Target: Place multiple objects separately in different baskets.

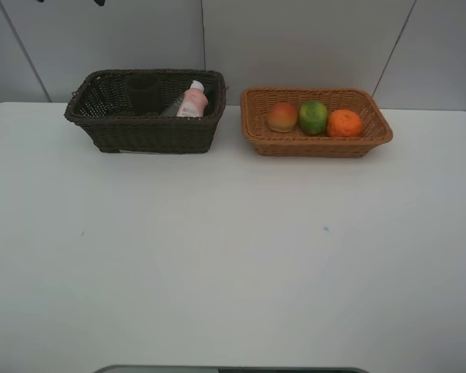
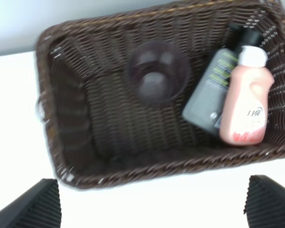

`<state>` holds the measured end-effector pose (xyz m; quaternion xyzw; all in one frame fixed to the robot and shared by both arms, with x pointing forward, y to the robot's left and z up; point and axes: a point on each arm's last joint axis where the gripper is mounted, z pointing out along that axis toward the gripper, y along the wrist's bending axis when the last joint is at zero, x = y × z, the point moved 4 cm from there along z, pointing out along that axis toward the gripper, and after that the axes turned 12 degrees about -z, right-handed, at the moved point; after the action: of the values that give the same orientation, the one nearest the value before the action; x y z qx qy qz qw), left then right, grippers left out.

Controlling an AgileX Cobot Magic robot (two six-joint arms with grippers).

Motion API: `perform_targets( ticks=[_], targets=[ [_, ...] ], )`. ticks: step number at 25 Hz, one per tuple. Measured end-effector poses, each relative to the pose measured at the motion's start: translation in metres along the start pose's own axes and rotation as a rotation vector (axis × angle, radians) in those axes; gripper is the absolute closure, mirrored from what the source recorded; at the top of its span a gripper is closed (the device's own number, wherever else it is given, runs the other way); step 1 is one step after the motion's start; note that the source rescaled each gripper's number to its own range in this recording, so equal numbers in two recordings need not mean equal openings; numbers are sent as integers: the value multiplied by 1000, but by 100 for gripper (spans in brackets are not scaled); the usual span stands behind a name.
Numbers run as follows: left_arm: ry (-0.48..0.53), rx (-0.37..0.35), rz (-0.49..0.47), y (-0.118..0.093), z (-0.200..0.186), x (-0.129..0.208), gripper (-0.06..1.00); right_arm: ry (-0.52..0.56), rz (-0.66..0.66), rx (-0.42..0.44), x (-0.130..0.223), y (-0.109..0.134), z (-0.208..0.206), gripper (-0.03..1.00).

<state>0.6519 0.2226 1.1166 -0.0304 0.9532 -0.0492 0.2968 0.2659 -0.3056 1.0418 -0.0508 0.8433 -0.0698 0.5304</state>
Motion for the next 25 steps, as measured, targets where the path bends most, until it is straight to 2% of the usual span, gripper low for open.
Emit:
perform_targets(
  ticks=[6,10,18,25],
  targets=[
    [-26,-45,-37,43,-42,32,-5,0,0,0,0,0,0,-3],
    [-85,-51,-51,58,-69,66,-5,0,0,0,0,0,0,-3],
    [-199,-63,-31,75,-121,152,-5,0,0,0,0,0,0,-3],
    [-346,-43,-32,83,-166,210,-5,0,0,0,0,0,0,-3]
  ],
)
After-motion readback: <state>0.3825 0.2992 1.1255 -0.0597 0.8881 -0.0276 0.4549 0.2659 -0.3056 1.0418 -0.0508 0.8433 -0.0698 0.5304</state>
